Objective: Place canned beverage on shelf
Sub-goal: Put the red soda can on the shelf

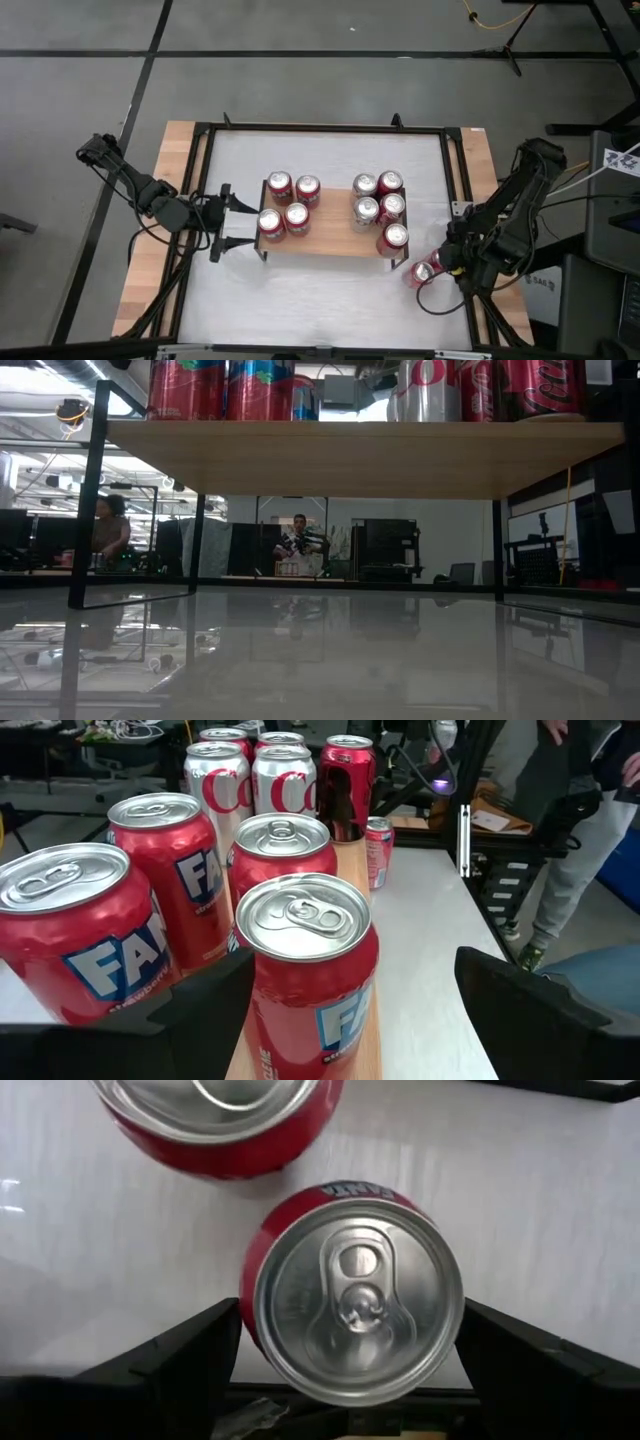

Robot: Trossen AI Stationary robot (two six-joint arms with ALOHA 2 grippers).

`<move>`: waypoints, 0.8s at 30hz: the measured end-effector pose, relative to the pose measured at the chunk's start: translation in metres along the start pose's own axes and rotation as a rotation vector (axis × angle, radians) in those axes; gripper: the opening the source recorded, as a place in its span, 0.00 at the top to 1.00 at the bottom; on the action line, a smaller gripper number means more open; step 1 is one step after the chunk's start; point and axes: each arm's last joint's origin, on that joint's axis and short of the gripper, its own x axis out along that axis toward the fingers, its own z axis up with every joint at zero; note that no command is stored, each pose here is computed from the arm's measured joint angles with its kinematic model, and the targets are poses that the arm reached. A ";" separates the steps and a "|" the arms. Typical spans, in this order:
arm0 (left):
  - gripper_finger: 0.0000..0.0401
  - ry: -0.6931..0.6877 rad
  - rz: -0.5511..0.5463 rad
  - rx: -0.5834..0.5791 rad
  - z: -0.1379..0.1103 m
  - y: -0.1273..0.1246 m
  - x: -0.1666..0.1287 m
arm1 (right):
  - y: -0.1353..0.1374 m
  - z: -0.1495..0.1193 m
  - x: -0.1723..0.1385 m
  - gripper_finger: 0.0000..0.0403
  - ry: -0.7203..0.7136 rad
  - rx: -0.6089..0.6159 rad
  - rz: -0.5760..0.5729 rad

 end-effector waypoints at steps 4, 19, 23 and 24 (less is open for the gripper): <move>0.16 -0.001 0.001 -0.001 0.000 0.000 0.000 | 0.001 0.001 0.000 0.14 -0.011 0.003 0.012; 0.16 0.000 0.000 -0.001 0.000 0.000 0.000 | 0.003 0.005 0.000 0.14 -0.100 0.015 -0.002; 0.16 0.000 0.000 0.000 0.000 0.000 0.000 | 0.004 0.007 0.000 0.14 -0.125 0.020 0.002; 0.16 0.000 0.000 -0.001 0.000 0.000 0.000 | 0.005 0.007 0.000 0.14 -0.135 0.022 0.004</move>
